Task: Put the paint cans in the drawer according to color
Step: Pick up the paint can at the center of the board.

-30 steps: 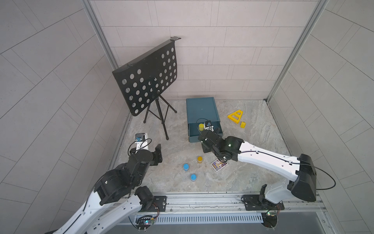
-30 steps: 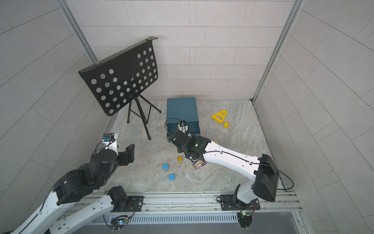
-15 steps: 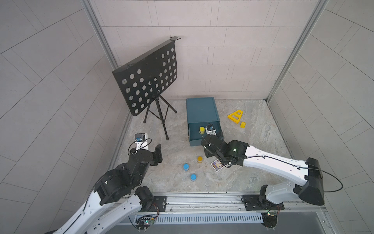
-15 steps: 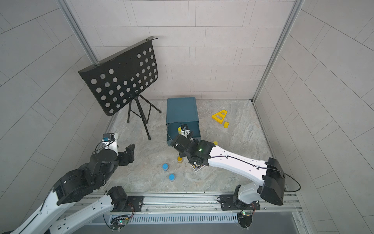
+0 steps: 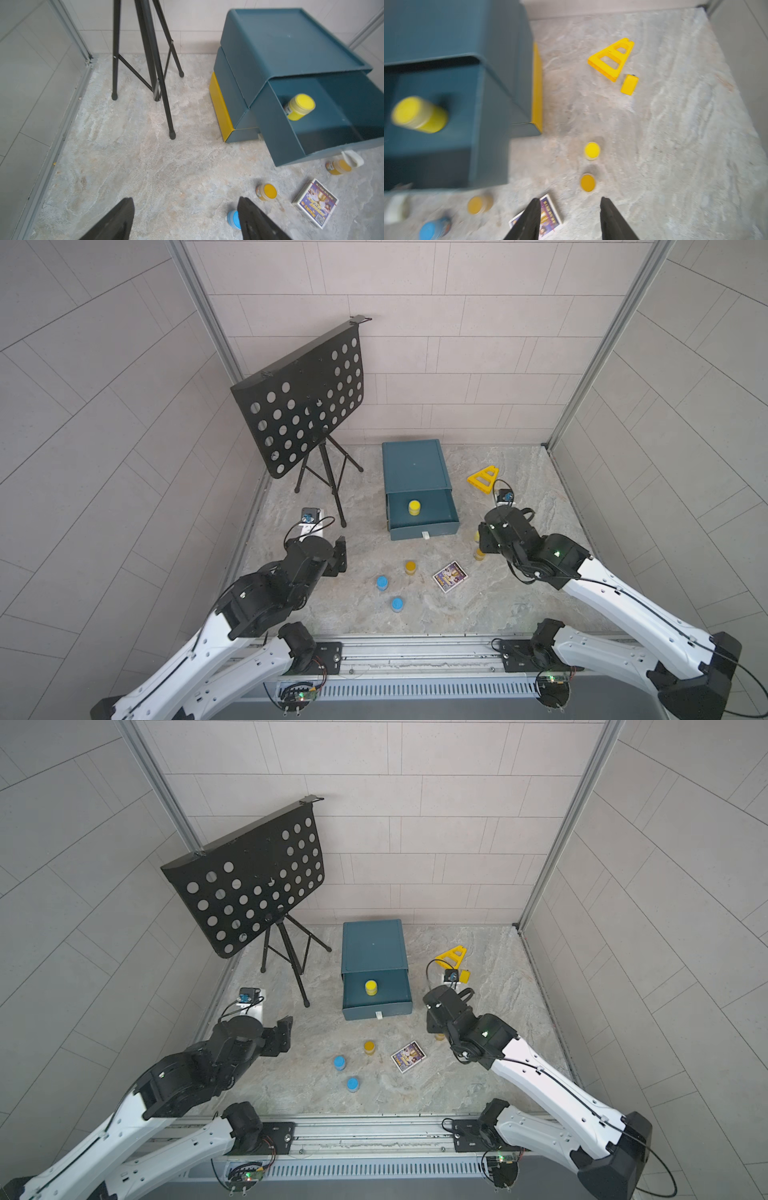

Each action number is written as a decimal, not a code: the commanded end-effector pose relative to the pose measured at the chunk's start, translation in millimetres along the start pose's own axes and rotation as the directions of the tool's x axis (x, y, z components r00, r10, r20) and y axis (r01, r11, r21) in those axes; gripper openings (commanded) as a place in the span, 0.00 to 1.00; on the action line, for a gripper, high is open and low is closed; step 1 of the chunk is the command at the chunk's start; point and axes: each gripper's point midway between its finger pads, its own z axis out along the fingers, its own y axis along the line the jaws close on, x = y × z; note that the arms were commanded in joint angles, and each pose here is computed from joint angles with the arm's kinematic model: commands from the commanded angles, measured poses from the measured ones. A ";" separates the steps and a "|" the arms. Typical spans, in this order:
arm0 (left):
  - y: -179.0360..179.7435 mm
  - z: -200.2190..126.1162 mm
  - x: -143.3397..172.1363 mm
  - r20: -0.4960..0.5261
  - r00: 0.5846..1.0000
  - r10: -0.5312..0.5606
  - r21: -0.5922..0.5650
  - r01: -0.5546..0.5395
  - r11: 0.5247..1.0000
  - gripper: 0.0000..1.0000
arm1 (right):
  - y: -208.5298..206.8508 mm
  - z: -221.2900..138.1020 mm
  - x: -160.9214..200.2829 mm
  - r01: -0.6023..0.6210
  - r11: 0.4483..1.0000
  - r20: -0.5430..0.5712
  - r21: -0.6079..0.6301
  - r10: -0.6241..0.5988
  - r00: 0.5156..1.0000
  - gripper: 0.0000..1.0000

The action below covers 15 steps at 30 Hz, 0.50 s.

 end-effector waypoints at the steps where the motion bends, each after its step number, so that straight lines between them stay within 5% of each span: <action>1: -20.4 3.8 -5.4 -0.017 0.999 0.038 0.077 -0.036 0.996 0.86 | -12.8 27.0 8.7 -0.019 1.000 -0.103 -0.023 0.017 0.995 0.51; 6: -57.4 20.3 -10.0 -0.083 0.994 0.070 0.168 -0.056 0.984 0.86 | -20.9 76.8 7.0 -0.058 0.998 -0.205 0.005 0.058 0.977 0.50; 15: -54.7 24.6 -18.0 -0.048 0.996 0.070 0.135 -0.063 0.989 0.87 | -12.8 138.9 29.5 -0.028 0.999 -0.324 0.042 0.040 0.945 0.54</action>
